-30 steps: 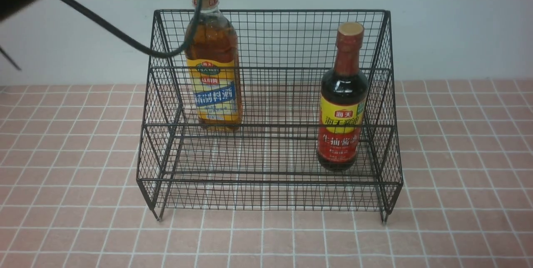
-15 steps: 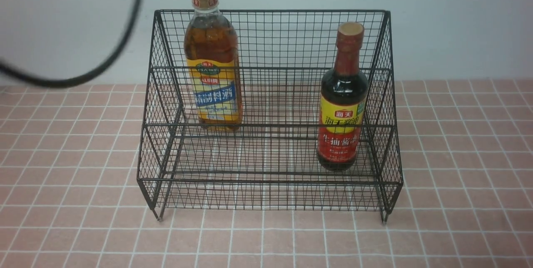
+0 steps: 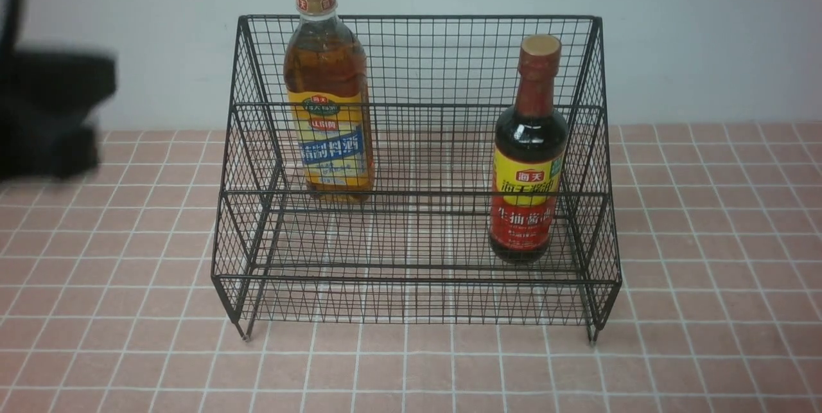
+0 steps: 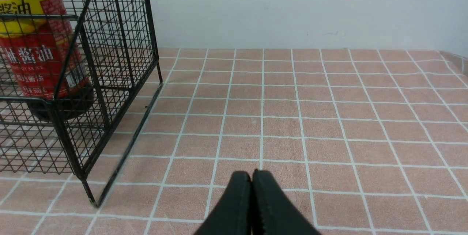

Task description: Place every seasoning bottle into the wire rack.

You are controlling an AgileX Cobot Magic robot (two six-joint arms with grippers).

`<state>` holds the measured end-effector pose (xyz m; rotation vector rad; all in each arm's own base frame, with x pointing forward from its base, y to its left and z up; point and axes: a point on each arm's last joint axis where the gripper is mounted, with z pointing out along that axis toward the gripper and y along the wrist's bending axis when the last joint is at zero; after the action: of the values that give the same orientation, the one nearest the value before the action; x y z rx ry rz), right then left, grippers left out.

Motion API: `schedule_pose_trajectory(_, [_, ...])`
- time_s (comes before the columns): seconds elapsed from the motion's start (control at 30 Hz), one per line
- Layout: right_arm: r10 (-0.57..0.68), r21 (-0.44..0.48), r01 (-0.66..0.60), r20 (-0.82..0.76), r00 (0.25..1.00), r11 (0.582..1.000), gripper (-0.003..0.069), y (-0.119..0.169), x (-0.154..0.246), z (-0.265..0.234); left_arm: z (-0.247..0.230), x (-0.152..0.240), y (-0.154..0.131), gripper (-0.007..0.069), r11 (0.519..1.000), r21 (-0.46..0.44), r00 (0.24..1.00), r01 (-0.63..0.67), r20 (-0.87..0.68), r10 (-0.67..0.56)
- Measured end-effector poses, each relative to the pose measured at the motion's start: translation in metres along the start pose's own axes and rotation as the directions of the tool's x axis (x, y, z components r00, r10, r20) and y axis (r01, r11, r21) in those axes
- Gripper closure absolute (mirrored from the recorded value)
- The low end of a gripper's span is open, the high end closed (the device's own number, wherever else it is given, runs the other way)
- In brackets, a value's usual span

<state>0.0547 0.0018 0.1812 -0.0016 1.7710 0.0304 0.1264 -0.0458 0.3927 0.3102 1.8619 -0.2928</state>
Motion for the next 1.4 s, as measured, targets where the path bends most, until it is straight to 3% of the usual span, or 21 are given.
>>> schedule_pose_trajectory(0.3, [0.0, 0.0, 0.0, 0.0, 1.0, 1.0, 0.0671, 0.0, 0.0, 0.0, -0.032, 0.048, -0.002, 0.0632, 1.0, 0.009, 1.0, 0.0, -0.005, 0.0])
schedule_pose_trajectory(0.7, [0.0, 0.0, 0.0, 0.0, 1.0, 1.0, 0.0671, 0.0, 0.0, 0.0, -0.035, 0.059, -0.002, 0.0632, 1.0, 0.005, 0.999, -0.001, -0.051, 0.002])
schedule_pose_trajectory(0.9, [0.0, 0.0, 0.0, 0.0, 1.0, 1.0, 0.0671, 0.0, 0.0, 0.0, -0.04, 0.097, 0.005, 0.0632, 0.996, -0.081, 0.999, -0.023, 0.037, 0.026])
schedule_pose_trajectory(1.07, [0.0, 0.0, 0.0, 0.0, 1.0, 1.0, 0.0671, 0.0, 0.0, 0.0, -0.034, 0.168, 0.015, 0.0632, 0.976, -0.216, 0.993, -0.01, 0.115, 0.036])
schedule_pose_trajectory(1.23, [0.0, 0.0, 0.0, 0.0, 1.0, 1.0, 0.0671, 0.0, 0.0, 0.0, -0.019, 0.219, 0.02, 0.0632, 0.962, -0.273, 0.999, -0.012, 0.041, 0.024])
schedule_pose_trajectory(1.4, [0.0, 0.0, 0.0, -0.001, 1.0, 1.0, 0.0671, 0.0, 0.0, 0.0, -0.014, 0.236, 0.022, 0.0632, 0.958, -0.286, 1.0, -0.008, -0.006, 0.007])
